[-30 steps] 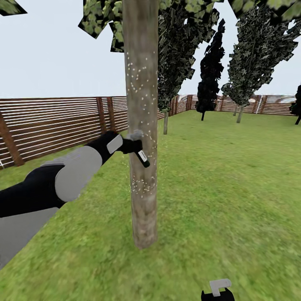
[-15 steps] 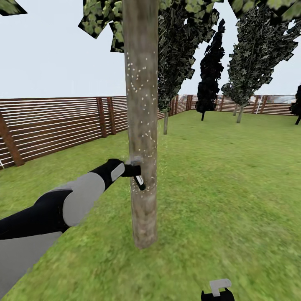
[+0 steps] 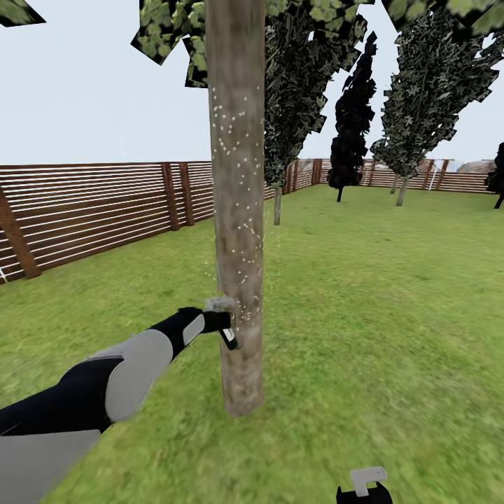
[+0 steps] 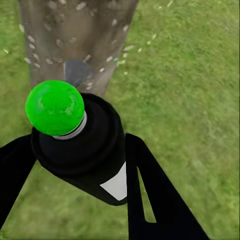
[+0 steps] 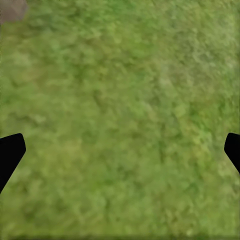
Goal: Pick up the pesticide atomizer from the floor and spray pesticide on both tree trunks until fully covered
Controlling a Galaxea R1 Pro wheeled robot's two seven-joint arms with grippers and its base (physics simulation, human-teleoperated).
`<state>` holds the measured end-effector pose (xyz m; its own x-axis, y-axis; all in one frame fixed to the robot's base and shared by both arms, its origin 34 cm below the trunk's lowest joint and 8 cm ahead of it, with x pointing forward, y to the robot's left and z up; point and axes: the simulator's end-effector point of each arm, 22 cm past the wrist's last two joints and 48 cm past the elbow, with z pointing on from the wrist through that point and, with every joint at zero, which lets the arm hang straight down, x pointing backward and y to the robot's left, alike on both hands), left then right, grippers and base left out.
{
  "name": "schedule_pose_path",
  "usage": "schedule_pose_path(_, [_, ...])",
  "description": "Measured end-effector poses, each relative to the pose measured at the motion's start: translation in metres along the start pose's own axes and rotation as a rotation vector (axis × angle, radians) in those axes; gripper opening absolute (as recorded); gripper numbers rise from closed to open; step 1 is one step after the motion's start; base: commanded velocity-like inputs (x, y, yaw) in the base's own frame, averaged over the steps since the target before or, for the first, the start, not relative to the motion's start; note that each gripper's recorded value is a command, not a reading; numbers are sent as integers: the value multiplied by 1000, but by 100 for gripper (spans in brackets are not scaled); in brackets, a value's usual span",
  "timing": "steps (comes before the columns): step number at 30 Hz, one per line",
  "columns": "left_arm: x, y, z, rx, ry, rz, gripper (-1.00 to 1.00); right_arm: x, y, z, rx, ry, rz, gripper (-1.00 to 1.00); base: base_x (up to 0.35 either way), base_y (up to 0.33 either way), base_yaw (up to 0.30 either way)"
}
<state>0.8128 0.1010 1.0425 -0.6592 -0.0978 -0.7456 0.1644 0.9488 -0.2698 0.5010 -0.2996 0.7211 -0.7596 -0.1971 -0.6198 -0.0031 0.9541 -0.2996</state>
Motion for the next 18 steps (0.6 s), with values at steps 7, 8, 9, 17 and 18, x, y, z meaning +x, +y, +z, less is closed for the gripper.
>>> schedule_pose_path(7, [-38, 95, -23, -120, -73, -22, -100, 0, 0, 0, 0, 0, 0, 100, 0, 0, 0])
schedule_pose_path(8, [-41, 101, -25, -126, -78, -28, -100, 0, 0, 0, 0, 0, 0, 100, 0, 0, 0])
schedule_pose_path(9, [-47, 104, -28, -130, -87, -29, -100, 0, 0, 0, 0, 0, 0, 100, 0, 0, 0])
schedule_pose_path(17, [-154, 55, -86, -49, -177, -7, -100, 0, 0, 0, 0, 0, 0, 100, 0, 0, 0])
schedule_pose_path(18, [-162, 50, -93, -41, -176, -4, -100, 0, 0, 0, 0, 0, 0, 100, 0, 0, 0])
